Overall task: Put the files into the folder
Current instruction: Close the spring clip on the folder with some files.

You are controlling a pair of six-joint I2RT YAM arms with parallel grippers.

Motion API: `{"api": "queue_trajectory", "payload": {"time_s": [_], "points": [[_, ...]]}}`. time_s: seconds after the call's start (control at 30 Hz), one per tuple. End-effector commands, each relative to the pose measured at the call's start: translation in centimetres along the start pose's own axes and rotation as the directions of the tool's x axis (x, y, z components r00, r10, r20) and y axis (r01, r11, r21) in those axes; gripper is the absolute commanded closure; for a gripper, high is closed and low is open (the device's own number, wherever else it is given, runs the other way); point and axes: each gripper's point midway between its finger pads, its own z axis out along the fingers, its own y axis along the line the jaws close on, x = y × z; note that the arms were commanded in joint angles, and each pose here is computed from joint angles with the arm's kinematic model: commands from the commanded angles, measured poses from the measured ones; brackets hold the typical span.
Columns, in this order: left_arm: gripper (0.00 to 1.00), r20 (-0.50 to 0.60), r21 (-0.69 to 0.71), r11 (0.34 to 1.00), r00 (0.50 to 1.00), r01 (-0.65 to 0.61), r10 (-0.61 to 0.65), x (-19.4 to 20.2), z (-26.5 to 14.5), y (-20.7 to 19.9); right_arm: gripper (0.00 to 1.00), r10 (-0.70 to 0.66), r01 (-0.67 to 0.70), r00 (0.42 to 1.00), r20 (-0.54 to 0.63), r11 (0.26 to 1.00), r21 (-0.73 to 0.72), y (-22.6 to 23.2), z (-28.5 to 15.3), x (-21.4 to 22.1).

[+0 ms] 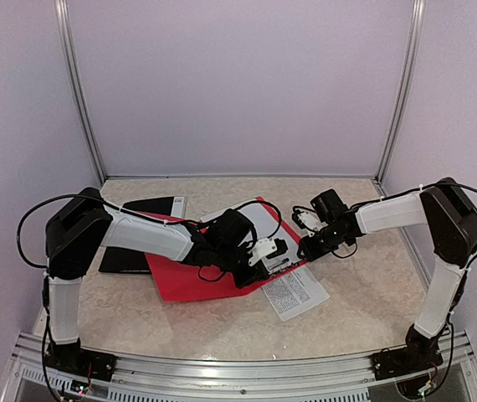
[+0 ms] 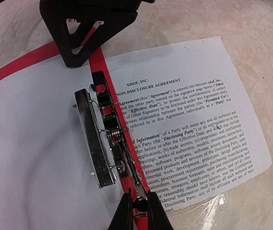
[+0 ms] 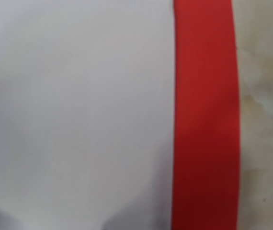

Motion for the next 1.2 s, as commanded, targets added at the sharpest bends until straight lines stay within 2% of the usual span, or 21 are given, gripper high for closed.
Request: {"api": "queue_trajectory", "payload": {"time_s": [0.0, 0.6, 0.9, 1.17], "points": [[0.97, 0.053, -0.034, 0.999, 0.998, -0.015, 0.017, -2.8, -1.5, 0.6, 0.71, 0.011, -0.009, 0.998, -0.069, 1.0, 0.025, -0.9, 0.7, 2.1], [0.96, 0.072, -0.043, 0.998, 0.996, -0.044, 0.047, -4.3, -2.2, 0.6, 0.71, 0.009, -0.007, 0.997, -0.072, 0.999, 0.032, -1.0, 0.8, 2.1], [0.96, -0.073, -0.077, 0.997, 0.997, -0.026, 0.021, -4.0, -2.2, 1.3, 0.71, 0.008, -0.006, 0.997, -0.074, 0.999, 0.034, -1.1, 0.8, 2.1], [0.96, -0.134, -0.062, 0.998, 0.991, -0.014, 0.006, -3.9, -2.1, 1.1, 0.71, 0.007, -0.004, 0.997, -0.076, 0.999, 0.033, -1.0, 0.9, 2.2]]}}
